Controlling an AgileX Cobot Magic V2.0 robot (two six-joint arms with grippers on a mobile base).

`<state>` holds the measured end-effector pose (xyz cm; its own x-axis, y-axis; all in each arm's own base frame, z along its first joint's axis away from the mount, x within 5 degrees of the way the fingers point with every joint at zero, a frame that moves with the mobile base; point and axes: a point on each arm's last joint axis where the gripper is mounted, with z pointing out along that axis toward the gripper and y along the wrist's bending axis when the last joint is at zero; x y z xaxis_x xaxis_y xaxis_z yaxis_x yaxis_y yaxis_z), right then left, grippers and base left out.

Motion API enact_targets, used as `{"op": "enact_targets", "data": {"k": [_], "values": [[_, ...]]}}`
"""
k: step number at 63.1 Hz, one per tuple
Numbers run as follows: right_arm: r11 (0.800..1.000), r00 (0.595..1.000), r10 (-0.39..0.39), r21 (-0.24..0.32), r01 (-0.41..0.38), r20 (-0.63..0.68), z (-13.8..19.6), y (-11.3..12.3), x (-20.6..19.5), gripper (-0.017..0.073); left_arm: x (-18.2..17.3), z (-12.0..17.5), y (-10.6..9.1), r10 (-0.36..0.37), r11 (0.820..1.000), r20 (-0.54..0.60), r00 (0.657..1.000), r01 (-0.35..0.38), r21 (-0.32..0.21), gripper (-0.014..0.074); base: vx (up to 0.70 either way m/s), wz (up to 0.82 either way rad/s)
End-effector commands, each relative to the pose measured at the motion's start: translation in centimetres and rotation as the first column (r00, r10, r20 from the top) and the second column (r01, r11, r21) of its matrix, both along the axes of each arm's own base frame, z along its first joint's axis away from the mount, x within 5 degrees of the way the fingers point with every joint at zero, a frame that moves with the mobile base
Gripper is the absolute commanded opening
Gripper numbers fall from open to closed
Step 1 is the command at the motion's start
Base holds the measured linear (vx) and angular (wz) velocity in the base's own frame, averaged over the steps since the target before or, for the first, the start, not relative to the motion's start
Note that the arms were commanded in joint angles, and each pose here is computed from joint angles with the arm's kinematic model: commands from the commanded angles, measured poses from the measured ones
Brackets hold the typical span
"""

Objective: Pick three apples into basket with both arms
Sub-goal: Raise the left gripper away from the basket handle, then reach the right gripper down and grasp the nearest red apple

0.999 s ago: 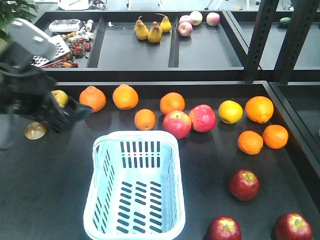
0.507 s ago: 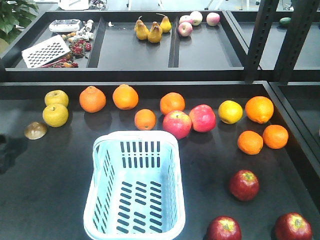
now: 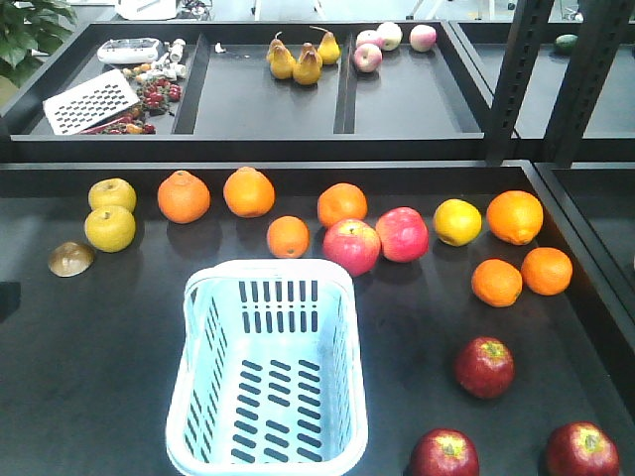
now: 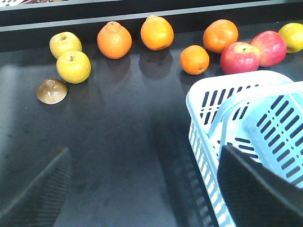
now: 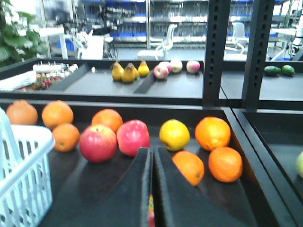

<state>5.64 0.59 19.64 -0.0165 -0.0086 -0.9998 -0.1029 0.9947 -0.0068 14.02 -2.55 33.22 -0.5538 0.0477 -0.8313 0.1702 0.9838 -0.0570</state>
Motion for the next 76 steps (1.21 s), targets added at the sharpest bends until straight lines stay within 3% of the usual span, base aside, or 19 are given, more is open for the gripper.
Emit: {"op": "enact_targets", "data": {"k": [1,6,11,18,27,35,40,52,64,76], "values": [[0.996,0.995,-0.004,0.091,-0.005,0.097,0.6,0.0,-0.1,-0.0008,0.2,1.4,0.0,0.015,0.999,0.085,0.996,-0.012,-0.03,0.0588,0.0,0.0],[0.987,0.996,-0.003,0.157,-0.011,0.092,1.1,0.0,-0.2,-0.0008,0.2,1.4,0.0,0.015,0.999,0.085,0.996,-0.012,-0.03,0.0588,0.0,0.0],[0.982,0.996,0.003,0.186,-0.02,0.091,2.4,0.0,-0.4,-0.0008,0.2,1.4,0.0,0.015,0.999,0.085,0.996,-0.012,-0.03,0.0588,0.0,0.0],[0.982,0.998,0.019,0.187,-0.029,0.054,4.9,0.1,-0.7,-0.0008,0.2,1.4,0.0,0.015,0.999,0.085,0.996,-0.012,-0.03,0.0588,0.0,0.0],[0.987,0.989,0.045,0.158,-0.023,-0.138,7.7,0.4,0.2,-0.0008,0.2,1.4,0.0,0.015,0.999,0.085,0.996,-0.012,-0.03,0.0588,0.0,0.0],[0.994,0.919,0.057,0.108,-0.015,-0.391,9.2,0.8,1.9,-0.0008,0.2,1.4,0.0,0.015,0.999,0.085,0.996,-0.012,-0.03,0.0588,0.0,0.0],[0.996,0.836,0.058,0.089,-0.011,-0.546,8.9,1.0,3.4,-0.0008,0.2,1.4,0.0,0.015,0.999,0.085,0.996,-0.012,-0.03,0.0588,0.0,0.0],[0.995,0.7,0.062,0.095,0.008,-0.711,6.9,1.5,6.5,-0.0008,0.2,1.4,0.0,0.015,0.999,0.085,0.996,-0.012,-0.03,0.0588,0.0,0.0],[0.998,0.63,0.043,0.066,0.013,-0.775,5.6,1.6,7.9,0.0033,0.2,1.4,0.0,0.015,0.999,0.085,0.996,-0.012,-0.03,0.0588,0.0,0.0],[0.998,0.609,0.04,0.062,0.015,-0.792,5.2,1.6,8.2,0.0242,0.2,1.4,0.0,0.015,0.999,0.085,0.996,-0.012,-0.03,0.0588,0.0,0.0]]}}
